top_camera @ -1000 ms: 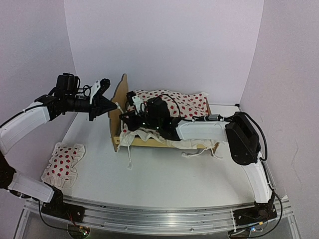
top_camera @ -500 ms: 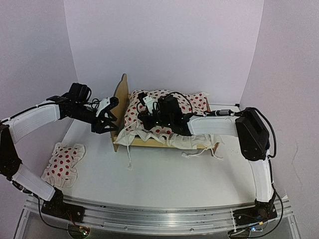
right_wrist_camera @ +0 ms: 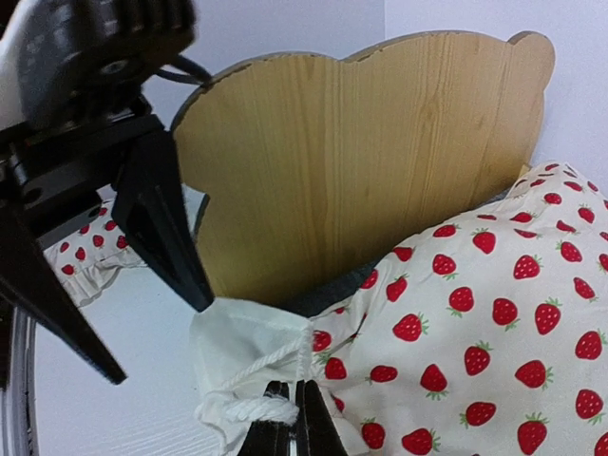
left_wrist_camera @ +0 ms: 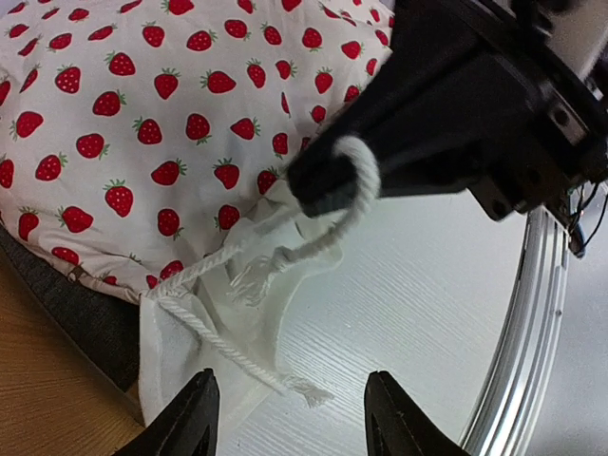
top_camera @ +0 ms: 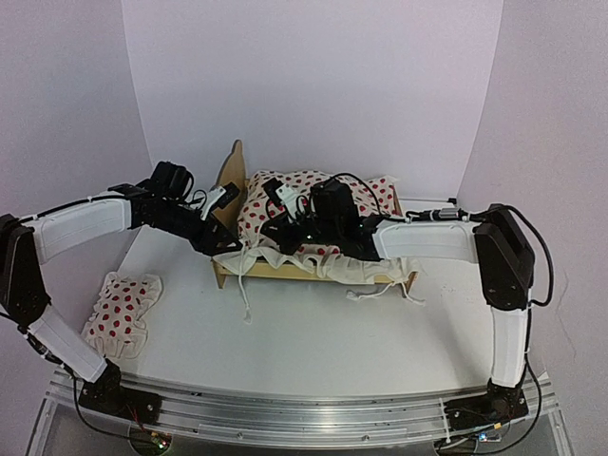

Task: Set up the pet bed

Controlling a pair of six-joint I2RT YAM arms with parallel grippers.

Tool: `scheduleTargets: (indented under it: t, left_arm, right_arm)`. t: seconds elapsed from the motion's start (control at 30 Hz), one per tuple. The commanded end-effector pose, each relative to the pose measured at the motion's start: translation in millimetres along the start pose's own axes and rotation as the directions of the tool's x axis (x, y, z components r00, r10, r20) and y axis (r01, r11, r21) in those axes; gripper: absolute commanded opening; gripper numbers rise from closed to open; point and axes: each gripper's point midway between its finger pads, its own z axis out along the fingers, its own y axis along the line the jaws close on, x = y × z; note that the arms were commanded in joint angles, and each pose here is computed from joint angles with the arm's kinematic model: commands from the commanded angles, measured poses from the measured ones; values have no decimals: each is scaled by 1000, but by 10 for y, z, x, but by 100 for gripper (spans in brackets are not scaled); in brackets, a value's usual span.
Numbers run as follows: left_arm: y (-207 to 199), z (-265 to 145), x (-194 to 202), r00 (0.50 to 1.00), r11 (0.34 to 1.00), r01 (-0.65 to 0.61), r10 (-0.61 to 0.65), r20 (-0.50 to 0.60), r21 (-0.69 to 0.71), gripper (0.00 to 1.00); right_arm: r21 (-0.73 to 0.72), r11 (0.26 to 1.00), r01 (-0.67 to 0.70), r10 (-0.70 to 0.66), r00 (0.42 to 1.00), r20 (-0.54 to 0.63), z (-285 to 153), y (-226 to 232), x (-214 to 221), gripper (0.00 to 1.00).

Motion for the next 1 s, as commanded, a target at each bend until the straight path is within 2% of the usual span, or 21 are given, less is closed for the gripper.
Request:
scheduleTargets:
  t: [0.0,0.23,0.37,0.47,0.67,0.73,0.93,0.97]
  left_arm:
    - [270,13,-204,984,979,170,-162,77,-111,53]
    - [357,218,-167,948,938,319,-312,67,-136,56]
    - [374,319,-228,944,933,329,-320,79,-149,60]
    - [479,450,-136,932,916,361,-358,49,-175,61]
    - [582,628,147,919,901,380,-394,-28,-211,58]
    - [570,660,159,916,902,383,-398,-39,-198,49]
    - [508,610,-138,936,927,348,-352,-4,-140,2]
    - [531,580,-212,944,932,328,-331,9,-152,0]
  right_arm:
    - [-106,994,3,6,997,82,-297,382,-400,0]
    - [-120,991,-64,70,996,47,-348,486,-184,0]
    - [-128,989,-79,85,996,38,-321,513,-98,0]
    - [-124,989,-81,87,995,44,-310,500,-63,0]
    - [-129,989,-78,86,995,59,-297,504,-69,0]
    - [-131,988,-79,87,995,58,-287,506,-59,0]
    - [-121,989,-81,88,995,48,-242,482,9,0]
    - [-117,990,-79,85,995,47,-237,466,20,0]
